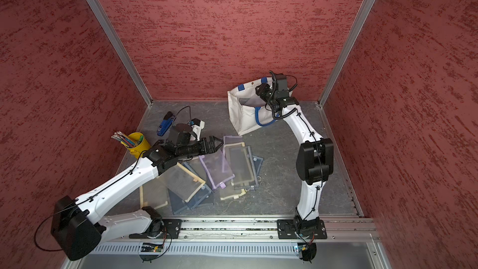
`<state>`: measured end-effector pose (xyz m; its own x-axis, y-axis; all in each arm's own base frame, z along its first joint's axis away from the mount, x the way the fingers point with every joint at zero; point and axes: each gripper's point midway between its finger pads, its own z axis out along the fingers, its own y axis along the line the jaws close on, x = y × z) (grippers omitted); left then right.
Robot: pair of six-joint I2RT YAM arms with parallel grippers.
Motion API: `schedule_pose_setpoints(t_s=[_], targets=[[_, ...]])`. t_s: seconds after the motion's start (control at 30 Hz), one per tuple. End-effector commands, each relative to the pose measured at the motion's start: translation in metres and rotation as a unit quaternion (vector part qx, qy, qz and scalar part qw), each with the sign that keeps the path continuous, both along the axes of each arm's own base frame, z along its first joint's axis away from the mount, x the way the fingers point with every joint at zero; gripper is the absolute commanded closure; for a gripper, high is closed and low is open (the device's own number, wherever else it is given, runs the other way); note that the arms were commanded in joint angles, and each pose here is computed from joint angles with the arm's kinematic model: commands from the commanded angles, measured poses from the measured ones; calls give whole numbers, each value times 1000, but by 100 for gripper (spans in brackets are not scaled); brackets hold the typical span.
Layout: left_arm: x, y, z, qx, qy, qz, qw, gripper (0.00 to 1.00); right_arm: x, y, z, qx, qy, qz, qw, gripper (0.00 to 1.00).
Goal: Put the pencil pouch into the canvas bag
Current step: Place the pencil pouch in the canvas bag.
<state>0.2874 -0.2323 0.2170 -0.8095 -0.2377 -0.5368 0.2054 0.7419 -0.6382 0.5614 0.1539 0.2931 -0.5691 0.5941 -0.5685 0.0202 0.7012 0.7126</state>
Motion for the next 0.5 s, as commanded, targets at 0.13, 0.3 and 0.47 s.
schedule_pose_setpoints(t_s=[0.13,0.3,0.47], targets=[[-25,41,-37,-29,71,46,996,1,-83,29,57,-144,-40,114,982,33],[-39,65,-70,-57,117,73,989,0,-169,85,9,-155,6,228,961,29],[-39,76,-95,-69,136,92,984,7,-233,135,-68,-93,49,305,947,28]])
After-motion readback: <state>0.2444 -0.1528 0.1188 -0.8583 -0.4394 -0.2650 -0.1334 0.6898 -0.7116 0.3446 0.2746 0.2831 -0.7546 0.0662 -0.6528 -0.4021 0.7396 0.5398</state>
